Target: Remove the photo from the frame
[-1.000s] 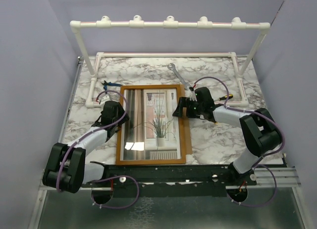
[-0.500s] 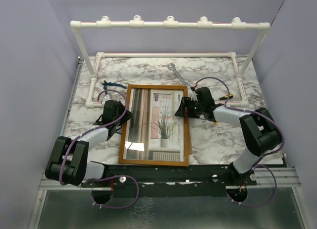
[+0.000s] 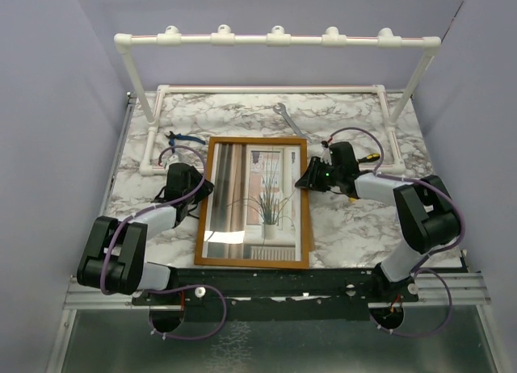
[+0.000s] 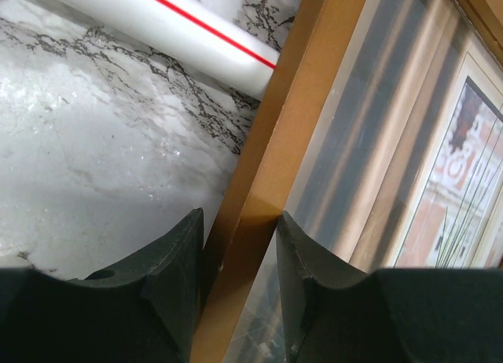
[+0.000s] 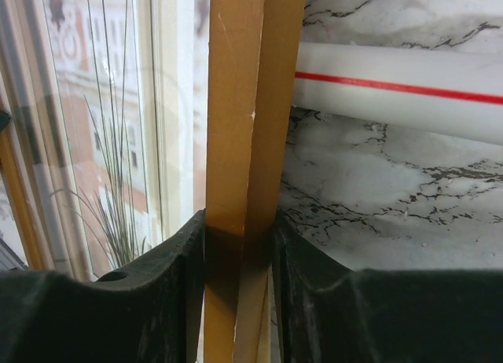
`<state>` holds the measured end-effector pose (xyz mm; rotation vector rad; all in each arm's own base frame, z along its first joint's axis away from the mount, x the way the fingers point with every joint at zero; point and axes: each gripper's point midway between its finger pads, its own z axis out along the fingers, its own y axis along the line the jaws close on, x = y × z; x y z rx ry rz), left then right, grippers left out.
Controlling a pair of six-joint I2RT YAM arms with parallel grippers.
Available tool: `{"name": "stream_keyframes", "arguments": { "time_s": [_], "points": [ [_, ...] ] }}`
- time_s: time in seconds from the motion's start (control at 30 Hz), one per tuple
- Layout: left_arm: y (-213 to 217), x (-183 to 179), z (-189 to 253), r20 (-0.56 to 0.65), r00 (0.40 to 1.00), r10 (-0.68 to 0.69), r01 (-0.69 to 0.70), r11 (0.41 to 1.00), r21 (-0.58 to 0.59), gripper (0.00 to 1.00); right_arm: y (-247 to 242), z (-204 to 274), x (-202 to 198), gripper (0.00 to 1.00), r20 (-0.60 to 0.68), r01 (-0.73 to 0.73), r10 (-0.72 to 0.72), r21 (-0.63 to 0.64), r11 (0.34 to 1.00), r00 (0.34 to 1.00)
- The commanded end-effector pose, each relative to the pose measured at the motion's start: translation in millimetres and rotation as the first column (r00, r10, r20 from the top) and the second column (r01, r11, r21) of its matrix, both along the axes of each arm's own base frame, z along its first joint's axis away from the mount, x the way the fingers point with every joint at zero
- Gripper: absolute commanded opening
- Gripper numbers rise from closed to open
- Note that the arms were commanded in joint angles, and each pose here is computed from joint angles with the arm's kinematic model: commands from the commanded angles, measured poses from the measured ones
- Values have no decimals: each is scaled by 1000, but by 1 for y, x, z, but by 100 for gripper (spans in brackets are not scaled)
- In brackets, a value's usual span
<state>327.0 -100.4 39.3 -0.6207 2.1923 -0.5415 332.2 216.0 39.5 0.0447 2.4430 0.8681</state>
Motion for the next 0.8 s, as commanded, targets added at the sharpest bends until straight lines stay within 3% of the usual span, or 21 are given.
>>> {"name": "stream_keyframes", "arguments": {
  "time_s": [0.0,0.33,0.47,0.53,0.67,0.77],
  "points": [
    [-17,4,-1,-17,999,-51,50,997,-60,37,27,36,18,35,82,-65,56,106,992,995],
    [-26,38,4,2,999,-52,52,996,-72,36,26,46,62,35,115,-30,21,75,997,993],
    [-27,52,11,22,999,-45,47,996,-71,36,24,49,77,40,135,-8,2,43,999,991],
    [-29,59,14,30,998,-46,48,996,-71,36,20,44,83,50,123,2,-4,12,1000,992],
    [-27,65,14,29,999,-43,44,997,-56,40,11,37,89,81,116,33,-28,-41,999,993],
    [-21,61,11,6,1000,-24,24,999,-27,53,4,43,86,99,139,59,-50,-59,997,989]
  ]
}}
